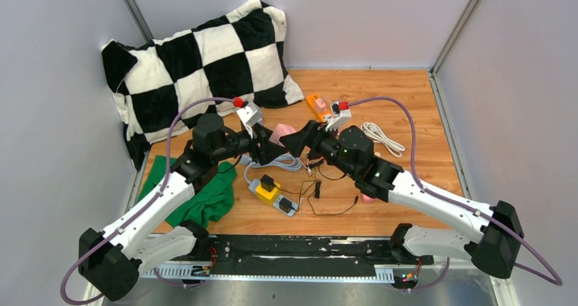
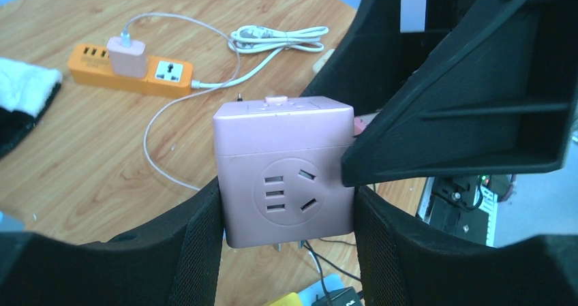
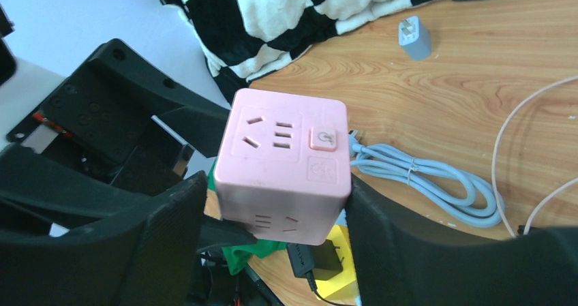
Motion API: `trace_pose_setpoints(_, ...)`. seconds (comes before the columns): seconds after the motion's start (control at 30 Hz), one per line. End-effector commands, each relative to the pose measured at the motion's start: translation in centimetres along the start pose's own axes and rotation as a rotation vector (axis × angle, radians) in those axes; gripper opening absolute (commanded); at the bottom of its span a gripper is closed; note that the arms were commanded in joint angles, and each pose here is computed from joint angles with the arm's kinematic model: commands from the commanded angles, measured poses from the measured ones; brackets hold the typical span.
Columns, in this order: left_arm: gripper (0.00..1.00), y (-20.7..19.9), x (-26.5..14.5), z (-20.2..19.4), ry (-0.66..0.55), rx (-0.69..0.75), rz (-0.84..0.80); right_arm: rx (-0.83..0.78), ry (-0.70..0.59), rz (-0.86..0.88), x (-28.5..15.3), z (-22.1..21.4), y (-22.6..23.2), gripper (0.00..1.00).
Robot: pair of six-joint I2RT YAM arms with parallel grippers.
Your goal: Insert the plug
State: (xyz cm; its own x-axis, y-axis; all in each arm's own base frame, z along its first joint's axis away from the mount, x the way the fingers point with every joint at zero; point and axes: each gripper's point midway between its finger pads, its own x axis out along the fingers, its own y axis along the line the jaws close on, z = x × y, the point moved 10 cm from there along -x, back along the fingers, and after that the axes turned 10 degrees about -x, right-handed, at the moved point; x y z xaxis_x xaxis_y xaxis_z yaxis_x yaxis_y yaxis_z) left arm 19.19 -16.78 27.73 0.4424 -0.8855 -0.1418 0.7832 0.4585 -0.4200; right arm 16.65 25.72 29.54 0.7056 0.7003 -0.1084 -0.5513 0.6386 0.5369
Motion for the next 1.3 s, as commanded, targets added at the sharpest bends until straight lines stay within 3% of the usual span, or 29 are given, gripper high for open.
trace_pose_setpoints(0.0, 0.00, -0.6, -0.6, 0.2, -0.014, 0.163, -0.098, -0.094, -0.004, 0.023, -1.6, 1.2, 0.0, 0.86)
trace_pose_setpoints(0.23, 0.00, -0.8, -1.5, -0.3, -0.027, 0.348, -0.156, -0.110, 0.126, 0.187, -3.8, 2.7, -1.1, 1.00)
trace_pose_setpoints(0.43, 0.00, -1.0, -2.2, -0.6, -0.047, 0.539, -0.212, -0.138, 0.297, 0.236, -4.0, 3.8, -0.7, 1.00)
trace_pose_setpoints(0.6, 0.00, -0.8, -2.2, -0.7, -0.051, 0.562, -0.194, -0.107, 0.370, 0.331, -3.2, 3.7, 0.1, 0.92)
trace_pose_setpoints(0.9, 0.00, -0.6, -2.1, -1.3, -0.034, 0.551, -0.201, -0.071, 0.456, 0.316, -1.3, 2.7, -0.3, 0.82)
trace_pose_setpoints(0.97, 0.00, -0.5, -2.1, -1.4, -0.032, 0.551, -0.200, -0.068, 0.461, 0.320, -1.1, 2.6, -0.3, 0.77)
trace_pose_setpoints(1.07, 0.00, -0.5, -2.1, -1.3, -0.033, 0.552, -0.197, -0.062, 0.453, 0.334, -0.7, 2.5, -0.3, 0.62)
trace_pose_setpoints(1.27, 0.02, -0.5, -2.1, -1.3, -0.034, 0.521, -0.176, -0.075, 0.432, 0.329, -0.2, 2.2, -0.6, 0.17)
